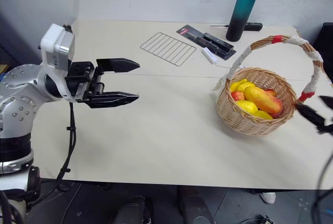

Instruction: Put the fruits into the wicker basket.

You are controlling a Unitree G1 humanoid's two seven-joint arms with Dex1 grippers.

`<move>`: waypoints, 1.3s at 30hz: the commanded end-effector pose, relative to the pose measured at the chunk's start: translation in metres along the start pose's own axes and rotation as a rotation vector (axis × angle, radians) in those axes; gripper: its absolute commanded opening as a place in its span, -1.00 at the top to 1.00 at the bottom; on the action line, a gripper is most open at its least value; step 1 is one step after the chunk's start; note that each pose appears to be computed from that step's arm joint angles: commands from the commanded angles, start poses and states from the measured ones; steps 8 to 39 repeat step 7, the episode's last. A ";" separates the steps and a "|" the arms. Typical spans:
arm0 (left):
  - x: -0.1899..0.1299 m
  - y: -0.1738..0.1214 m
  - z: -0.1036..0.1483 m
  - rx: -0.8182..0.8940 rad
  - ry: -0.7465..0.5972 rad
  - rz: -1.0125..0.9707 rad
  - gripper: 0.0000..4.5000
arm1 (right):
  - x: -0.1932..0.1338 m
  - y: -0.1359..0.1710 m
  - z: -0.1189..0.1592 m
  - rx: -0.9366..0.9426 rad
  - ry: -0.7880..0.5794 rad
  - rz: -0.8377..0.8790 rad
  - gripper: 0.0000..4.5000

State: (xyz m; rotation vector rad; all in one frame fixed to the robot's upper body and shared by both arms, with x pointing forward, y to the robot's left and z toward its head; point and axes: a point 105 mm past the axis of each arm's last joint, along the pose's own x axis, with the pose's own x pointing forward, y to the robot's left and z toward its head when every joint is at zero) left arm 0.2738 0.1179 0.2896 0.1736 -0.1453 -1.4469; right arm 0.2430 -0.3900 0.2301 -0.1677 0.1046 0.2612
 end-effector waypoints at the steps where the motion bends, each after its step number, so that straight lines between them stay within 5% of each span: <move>1: -0.007 -0.001 0.012 0.039 0.000 -0.023 -1.00 | -0.046 -0.005 0.025 -0.023 0.043 0.137 -0.98; 7: -0.008 0.015 0.014 0.064 -0.007 0.030 -1.00 | -0.060 -0.002 0.046 -0.054 0.049 0.235 -0.98; 39: -0.008 0.015 0.014 0.064 -0.007 0.030 -1.00 | -0.060 -0.002 0.046 -0.054 0.049 0.235 -0.98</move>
